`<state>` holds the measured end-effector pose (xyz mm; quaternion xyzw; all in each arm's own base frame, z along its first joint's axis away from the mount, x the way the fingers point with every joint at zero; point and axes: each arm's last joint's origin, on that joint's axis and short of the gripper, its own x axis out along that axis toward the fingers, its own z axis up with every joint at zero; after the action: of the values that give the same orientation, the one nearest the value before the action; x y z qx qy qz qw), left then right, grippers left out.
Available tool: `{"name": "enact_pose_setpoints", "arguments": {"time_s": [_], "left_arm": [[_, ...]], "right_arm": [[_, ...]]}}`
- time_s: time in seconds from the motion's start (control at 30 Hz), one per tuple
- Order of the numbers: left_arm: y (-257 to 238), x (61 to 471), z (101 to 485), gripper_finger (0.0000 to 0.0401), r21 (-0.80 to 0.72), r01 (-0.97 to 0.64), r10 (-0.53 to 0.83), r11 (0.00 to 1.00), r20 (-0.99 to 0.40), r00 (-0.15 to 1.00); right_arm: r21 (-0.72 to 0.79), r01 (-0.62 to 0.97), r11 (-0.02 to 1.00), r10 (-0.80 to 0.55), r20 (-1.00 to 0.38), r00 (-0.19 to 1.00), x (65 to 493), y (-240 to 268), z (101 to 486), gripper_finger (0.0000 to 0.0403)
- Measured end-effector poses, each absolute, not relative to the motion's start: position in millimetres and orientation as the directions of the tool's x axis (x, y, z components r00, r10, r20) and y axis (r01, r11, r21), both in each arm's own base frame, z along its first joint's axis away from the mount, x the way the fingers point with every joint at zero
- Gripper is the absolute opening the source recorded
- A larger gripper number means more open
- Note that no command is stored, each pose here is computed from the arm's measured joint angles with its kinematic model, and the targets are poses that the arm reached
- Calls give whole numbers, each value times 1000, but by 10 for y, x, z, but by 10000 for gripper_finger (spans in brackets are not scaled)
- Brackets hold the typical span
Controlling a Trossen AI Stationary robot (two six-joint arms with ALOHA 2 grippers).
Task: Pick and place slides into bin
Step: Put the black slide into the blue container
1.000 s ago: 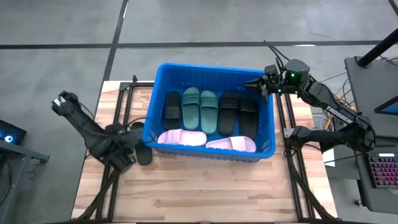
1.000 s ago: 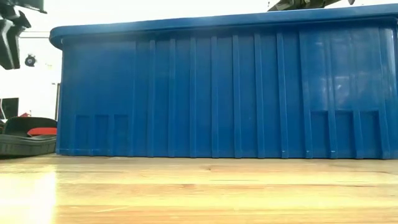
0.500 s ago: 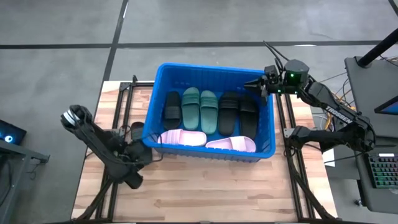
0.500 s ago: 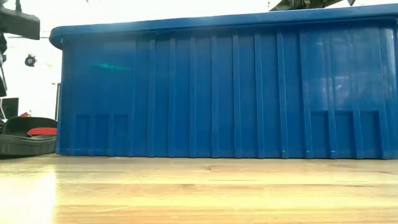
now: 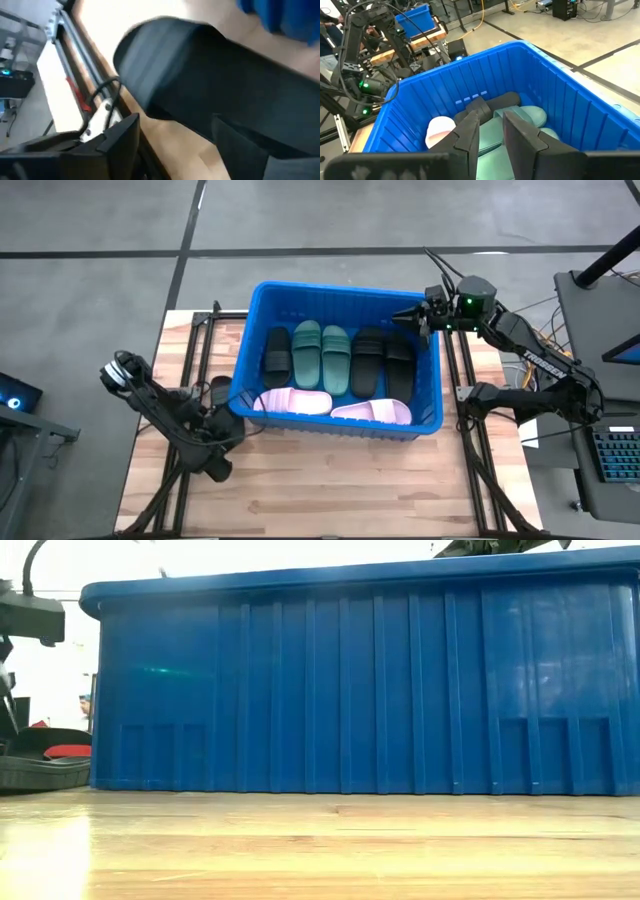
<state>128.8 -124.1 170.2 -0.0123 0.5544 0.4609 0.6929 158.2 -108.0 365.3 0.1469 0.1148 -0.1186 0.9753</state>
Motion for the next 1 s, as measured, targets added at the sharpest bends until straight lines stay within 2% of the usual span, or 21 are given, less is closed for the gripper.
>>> {"name": "enact_pose_setpoints", "arguments": {"time_s": [0.2,0.43,0.57,0.77,1.0], "left_arm": [[-1170,1268,1820,244,509,-671,721,539,-691,55],[-1191,1292,1759,244,549,-632,738,547,-673,54],[-1199,1315,1664,244,545,-635,754,547,-651,90],[-1135,1230,1485,244,578,-639,745,507,-667,-13],[-1118,1260,1464,229,585,-639,758,500,-652,-4]], "right_arm": [[259,265,929,-197,-260,945,1582,-1080,3652,70],[242,258,935,-197,-251,948,1577,-1075,3676,71],[229,256,939,-197,-249,948,1575,-1074,3682,77],[210,251,945,-197,-249,948,1575,-1074,3684,79],[213,251,944,-197,-248,949,1575,-1073,3686,69]]}}
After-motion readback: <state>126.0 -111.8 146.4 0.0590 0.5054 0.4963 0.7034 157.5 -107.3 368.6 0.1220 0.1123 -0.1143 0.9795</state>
